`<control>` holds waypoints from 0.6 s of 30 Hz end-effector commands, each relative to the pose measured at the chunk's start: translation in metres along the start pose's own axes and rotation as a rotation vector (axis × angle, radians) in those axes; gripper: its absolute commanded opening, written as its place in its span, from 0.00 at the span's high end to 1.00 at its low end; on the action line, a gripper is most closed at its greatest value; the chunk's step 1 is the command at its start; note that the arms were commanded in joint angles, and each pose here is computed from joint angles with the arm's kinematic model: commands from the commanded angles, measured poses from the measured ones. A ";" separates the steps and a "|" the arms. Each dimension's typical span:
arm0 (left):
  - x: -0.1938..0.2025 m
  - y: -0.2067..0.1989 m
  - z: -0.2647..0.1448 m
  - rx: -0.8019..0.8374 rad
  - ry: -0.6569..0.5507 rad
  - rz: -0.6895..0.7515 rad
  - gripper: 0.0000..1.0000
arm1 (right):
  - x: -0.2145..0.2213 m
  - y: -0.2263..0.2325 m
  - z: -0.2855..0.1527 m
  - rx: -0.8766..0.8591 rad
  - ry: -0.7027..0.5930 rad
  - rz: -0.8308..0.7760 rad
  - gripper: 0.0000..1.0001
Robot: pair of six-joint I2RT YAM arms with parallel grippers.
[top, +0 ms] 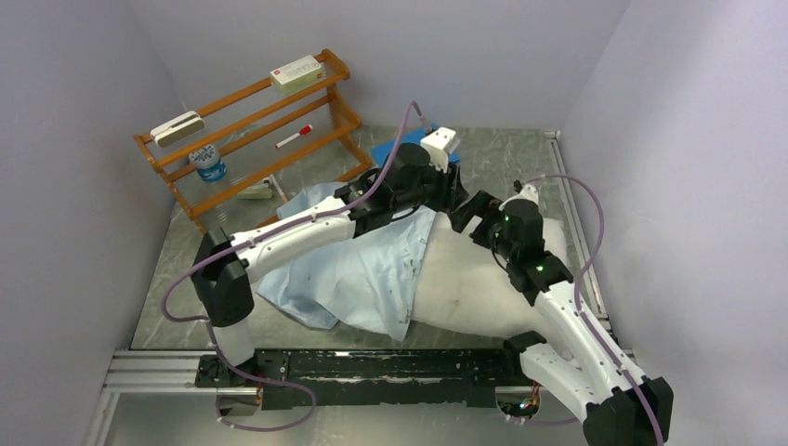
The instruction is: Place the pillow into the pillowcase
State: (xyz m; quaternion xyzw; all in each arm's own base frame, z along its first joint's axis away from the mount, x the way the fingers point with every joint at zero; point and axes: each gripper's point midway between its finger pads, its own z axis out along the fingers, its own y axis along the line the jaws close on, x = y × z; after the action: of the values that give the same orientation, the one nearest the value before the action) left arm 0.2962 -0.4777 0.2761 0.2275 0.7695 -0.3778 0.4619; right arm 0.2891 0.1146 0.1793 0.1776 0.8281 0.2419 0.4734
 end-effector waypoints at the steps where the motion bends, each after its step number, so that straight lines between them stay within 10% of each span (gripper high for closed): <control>1: -0.041 0.007 -0.038 -0.037 -0.061 0.018 0.47 | -0.019 0.042 -0.009 -0.181 0.000 -0.194 0.08; 10: -0.026 0.086 -0.115 -0.245 0.021 -0.019 0.36 | -0.026 0.076 -0.023 -0.337 0.016 -0.488 0.09; 18: 0.010 0.102 -0.168 -0.271 0.059 -0.037 0.36 | 0.005 0.096 -0.019 -0.391 0.151 -1.054 0.06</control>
State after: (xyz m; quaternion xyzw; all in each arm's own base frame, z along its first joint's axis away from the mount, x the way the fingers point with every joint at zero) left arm 0.2877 -0.3001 0.2966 0.1557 0.8142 -0.2851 0.4811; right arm 0.2880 0.1862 0.2503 -0.2120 0.8005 0.2233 0.5142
